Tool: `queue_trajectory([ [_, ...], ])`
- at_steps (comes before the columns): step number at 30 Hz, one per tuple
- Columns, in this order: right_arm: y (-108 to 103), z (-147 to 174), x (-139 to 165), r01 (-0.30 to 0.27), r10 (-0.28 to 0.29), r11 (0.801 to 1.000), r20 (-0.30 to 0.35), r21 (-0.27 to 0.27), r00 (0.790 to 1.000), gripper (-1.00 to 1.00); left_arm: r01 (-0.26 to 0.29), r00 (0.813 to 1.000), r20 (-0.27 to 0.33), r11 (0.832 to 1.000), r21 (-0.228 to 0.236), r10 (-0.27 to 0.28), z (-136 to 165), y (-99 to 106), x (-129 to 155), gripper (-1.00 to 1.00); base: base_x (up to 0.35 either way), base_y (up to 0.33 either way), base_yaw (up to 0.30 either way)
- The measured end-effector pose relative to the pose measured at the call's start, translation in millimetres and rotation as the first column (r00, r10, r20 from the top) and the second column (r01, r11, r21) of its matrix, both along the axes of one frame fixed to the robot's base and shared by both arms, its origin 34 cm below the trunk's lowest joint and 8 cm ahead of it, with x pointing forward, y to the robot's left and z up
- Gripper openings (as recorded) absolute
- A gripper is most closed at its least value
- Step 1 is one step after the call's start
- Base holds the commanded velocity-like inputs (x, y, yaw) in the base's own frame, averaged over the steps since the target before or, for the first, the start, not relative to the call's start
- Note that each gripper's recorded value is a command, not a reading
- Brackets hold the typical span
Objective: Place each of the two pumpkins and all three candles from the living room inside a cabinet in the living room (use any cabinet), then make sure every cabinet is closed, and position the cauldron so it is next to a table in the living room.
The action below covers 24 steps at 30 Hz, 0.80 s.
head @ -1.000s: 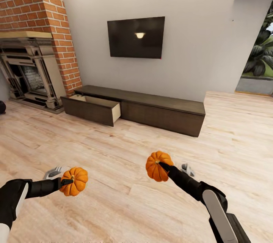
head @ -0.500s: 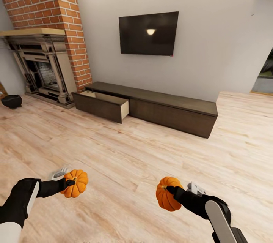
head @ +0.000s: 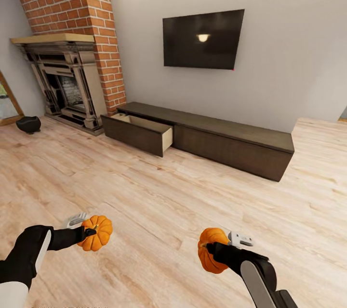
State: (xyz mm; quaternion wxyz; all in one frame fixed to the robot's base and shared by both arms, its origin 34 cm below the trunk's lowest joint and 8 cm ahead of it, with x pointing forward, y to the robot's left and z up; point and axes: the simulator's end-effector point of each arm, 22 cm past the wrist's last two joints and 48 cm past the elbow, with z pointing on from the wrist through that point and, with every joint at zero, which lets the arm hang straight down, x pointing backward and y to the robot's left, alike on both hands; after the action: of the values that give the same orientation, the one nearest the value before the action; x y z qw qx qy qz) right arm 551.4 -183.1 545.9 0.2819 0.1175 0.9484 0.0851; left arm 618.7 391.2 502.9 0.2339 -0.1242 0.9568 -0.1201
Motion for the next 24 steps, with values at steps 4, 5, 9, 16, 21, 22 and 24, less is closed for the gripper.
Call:
queue_trajectory([
  [4,1,0,0,-0.003,0.003,1.000,-0.001,-0.002,1.000,-1.00,0.019,1.000,-0.005,1.000,0.010,-0.019,-1,-4,0,-1.00,0.006,0.000,0.252],
  [5,1,0,0,-0.003,0.003,1.000,-0.001,-0.002,1.000,-1.00,0.021,1.000,-0.006,1.000,0.012,-0.021,-1,-4,0,-1.00,0.002,0.000,0.277],
  [9,1,0,0,-0.004,0.004,1.000,-0.001,-0.003,1.000,-1.00,0.024,1.000,-0.007,1.000,0.016,-0.024,-2,-4,0,-1.00,0.001,0.000,0.283],
  [16,2,-1,-1,-0.005,0.005,1.000,-0.004,0.000,1.000,-1.00,0.010,1.000,-0.022,0.998,0.060,-0.009,-5,5,-2,-1.00,0.000,0.000,0.286],
  [21,2,-5,-3,-0.005,0.005,1.000,-0.015,-0.002,1.000,-1.00,-0.015,0.999,-0.042,0.994,0.112,0.020,-12,7,-4,-1.00,0.000,0.000,0.287],
  [22,2,-5,-3,-0.004,0.004,1.000,-0.016,-0.001,1.000,-1.00,-0.018,0.999,-0.043,0.993,0.120,0.023,-13,7,-4,-1.00,0.000,0.000,0.286],
  [24,2,-7,-3,-0.004,0.004,1.000,-0.019,-0.002,1.000,-1.00,-0.025,0.999,-0.037,0.992,0.123,0.029,-15,4,-2,-1.00,0.000,0.000,0.286],
])
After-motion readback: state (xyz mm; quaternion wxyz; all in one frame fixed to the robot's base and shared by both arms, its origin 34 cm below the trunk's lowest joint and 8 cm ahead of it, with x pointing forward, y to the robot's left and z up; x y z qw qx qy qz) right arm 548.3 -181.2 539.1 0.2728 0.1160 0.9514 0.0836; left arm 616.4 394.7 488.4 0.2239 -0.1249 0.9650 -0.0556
